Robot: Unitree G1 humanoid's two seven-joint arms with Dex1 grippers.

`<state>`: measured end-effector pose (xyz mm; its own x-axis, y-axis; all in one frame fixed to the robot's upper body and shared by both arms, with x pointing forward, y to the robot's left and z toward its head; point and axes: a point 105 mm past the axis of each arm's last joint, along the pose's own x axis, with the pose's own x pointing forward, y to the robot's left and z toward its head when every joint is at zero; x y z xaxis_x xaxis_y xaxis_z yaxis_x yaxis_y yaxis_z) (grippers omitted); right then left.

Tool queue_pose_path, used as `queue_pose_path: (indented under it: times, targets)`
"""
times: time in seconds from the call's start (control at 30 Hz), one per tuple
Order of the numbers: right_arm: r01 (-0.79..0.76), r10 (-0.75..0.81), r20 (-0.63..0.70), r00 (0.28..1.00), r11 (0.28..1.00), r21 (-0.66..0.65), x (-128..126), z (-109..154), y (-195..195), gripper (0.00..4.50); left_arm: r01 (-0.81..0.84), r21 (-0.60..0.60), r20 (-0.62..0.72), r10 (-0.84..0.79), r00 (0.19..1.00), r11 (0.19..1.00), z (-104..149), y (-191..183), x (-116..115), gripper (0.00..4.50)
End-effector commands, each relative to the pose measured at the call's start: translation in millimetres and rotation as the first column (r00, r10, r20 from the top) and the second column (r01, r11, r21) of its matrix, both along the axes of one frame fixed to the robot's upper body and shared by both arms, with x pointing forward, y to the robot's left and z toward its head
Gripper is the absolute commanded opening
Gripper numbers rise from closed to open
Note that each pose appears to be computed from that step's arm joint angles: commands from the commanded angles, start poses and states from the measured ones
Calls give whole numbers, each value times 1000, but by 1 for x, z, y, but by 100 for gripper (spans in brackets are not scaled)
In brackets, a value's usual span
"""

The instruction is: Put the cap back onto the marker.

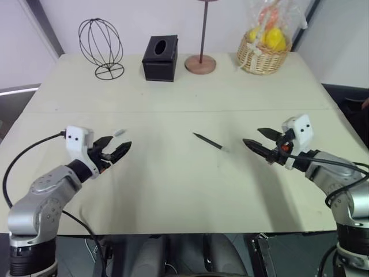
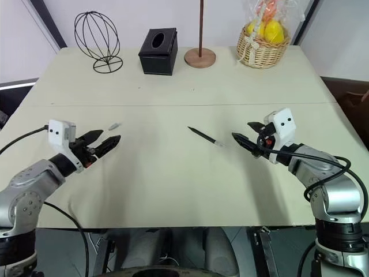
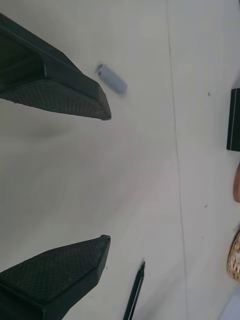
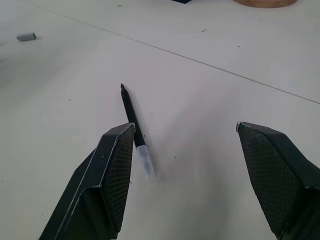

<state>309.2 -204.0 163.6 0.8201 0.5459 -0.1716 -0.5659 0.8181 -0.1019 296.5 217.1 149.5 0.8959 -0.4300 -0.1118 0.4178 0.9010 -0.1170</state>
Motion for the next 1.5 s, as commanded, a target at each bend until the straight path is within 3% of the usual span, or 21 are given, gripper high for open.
queue_pose_path:
  times: [0.03, 1.3, 1.5]
  targets:
    - [-15, 16, 70, 997, 1000, -9, -3, 14, 5, 334, 43, -13, 48, -42, 998, 999, 18, -4, 0, 385]
    - [38, -31, 131, 991, 998, -46, 5, 16, 0, 334, 45, 28, 64, -47, 997, 999, 13, -3, 5, 385]
    - [55, -37, 244, 969, 996, -68, 16, 49, -1, 334, 144, 139, 72, -155, 985, 980, 26, -7, 5, 385]
